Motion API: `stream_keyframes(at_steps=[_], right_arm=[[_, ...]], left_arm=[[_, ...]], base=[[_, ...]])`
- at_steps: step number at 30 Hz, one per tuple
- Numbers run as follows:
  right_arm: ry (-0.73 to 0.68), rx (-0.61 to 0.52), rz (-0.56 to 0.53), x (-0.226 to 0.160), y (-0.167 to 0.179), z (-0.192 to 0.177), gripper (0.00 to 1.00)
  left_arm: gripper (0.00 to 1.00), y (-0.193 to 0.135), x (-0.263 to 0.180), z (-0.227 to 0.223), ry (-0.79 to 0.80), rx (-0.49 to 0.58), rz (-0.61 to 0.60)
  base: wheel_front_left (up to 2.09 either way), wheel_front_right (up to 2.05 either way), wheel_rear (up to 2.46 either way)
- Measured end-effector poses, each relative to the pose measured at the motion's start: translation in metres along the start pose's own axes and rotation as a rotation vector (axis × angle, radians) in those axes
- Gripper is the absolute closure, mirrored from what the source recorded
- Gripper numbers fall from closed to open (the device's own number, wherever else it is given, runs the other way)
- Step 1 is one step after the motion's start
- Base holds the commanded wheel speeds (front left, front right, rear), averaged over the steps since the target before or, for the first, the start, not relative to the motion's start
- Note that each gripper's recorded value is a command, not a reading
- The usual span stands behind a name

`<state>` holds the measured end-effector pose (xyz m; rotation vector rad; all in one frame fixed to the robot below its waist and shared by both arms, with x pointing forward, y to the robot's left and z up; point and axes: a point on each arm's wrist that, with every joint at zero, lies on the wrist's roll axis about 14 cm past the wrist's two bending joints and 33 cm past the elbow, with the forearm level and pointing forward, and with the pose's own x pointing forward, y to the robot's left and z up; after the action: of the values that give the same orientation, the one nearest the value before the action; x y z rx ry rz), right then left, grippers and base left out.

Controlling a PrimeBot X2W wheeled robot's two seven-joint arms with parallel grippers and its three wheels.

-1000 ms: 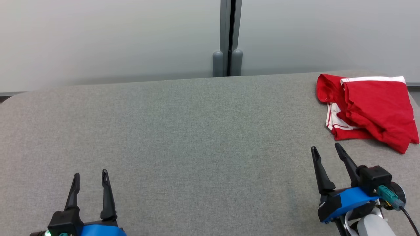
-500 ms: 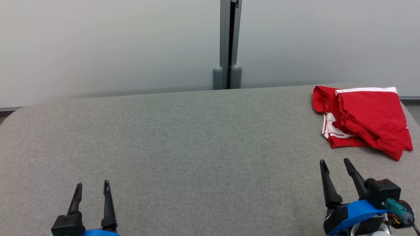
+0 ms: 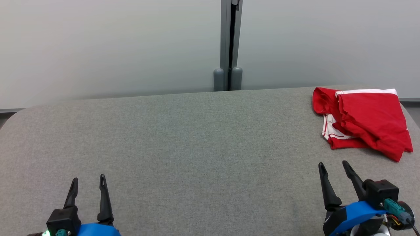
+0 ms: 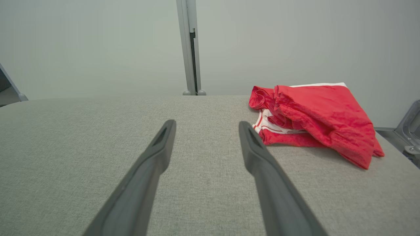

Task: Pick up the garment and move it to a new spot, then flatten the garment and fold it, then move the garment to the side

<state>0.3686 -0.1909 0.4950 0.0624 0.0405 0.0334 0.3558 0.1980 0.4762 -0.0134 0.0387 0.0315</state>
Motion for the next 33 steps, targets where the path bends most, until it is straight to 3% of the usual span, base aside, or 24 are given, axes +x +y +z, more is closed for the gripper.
stream_keyframes(at_steps=[14, 15, 21, 33], right_arm=[[0.004, 0.008, 0.004, -0.001, 0.002, -0.001, 0.00], [0.006, 0.008, 0.005, -0.001, 0.002, -0.002, 1.00], [0.082, 0.038, -0.007, -0.008, 0.001, -0.026, 1.00], [0.082, 0.290, -0.045, -0.007, -0.004, -0.026, 1.00]], left_arm=[[0.00, 0.003, 0.000, 0.005, -0.004, 0.007, 0.009], [1.00, 0.003, 0.000, 0.004, -0.002, 0.006, 0.010], [1.00, 0.002, -0.011, -0.023, 0.088, -0.029, 0.023], [1.00, 0.006, -0.009, -0.029, 0.134, -0.285, 0.064]], base=[[0.00, 0.00, 0.00], [0.00, 0.00, 0.00], [0.00, 0.00, 0.00], [0.00, 0.00, 0.00]])
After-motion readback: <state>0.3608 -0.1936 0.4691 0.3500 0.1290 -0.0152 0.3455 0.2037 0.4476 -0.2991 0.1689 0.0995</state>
